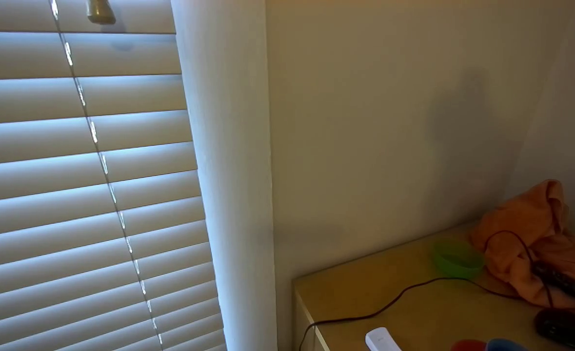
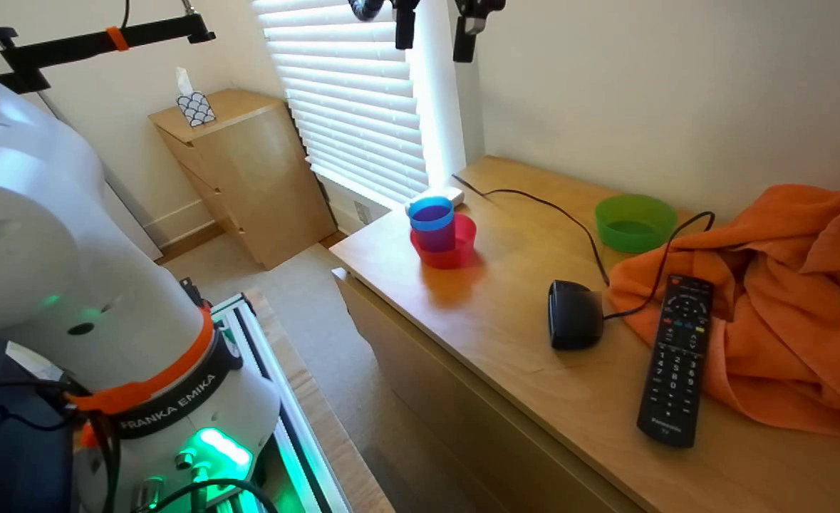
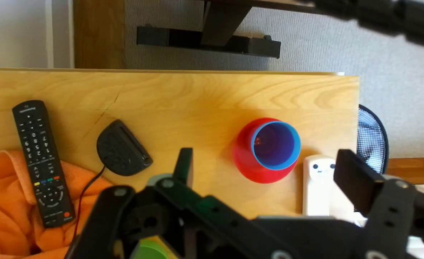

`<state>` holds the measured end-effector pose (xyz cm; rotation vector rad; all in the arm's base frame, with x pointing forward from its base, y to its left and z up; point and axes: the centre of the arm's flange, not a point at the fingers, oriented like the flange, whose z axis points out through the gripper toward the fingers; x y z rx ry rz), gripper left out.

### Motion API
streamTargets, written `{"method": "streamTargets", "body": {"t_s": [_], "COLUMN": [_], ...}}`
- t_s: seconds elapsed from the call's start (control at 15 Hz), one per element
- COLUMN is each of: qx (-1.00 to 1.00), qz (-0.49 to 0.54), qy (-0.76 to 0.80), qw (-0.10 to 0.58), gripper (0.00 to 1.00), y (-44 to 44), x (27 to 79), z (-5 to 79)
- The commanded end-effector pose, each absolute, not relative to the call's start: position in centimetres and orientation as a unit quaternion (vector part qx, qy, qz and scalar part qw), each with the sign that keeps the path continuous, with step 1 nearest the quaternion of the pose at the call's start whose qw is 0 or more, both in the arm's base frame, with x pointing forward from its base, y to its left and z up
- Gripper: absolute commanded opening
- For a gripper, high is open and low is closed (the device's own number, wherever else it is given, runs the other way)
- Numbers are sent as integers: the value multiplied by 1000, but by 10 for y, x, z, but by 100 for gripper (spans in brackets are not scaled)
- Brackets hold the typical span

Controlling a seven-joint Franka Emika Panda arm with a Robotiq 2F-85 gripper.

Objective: Remove the blue cup from the pink cup and put it on the table

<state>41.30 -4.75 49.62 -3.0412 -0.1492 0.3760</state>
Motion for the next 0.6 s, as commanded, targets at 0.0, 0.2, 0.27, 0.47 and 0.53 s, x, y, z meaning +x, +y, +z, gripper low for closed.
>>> {"method": "streamTargets", "body": {"t_s": [0.0,0.2,0.27,0.47,0.53], "qx": [-991,-992,-993,-995,-996], "qz": [119,112,108,89,80], "qy": [-33,-23,-23,-26,-24], "qw": [47,49,49,35,32], "gripper": [100,100,100,100,100], "y": [-41,-26,-17,9,16], "x": [404,395,390,382,382], "z": [427,374,361,333,329]}}
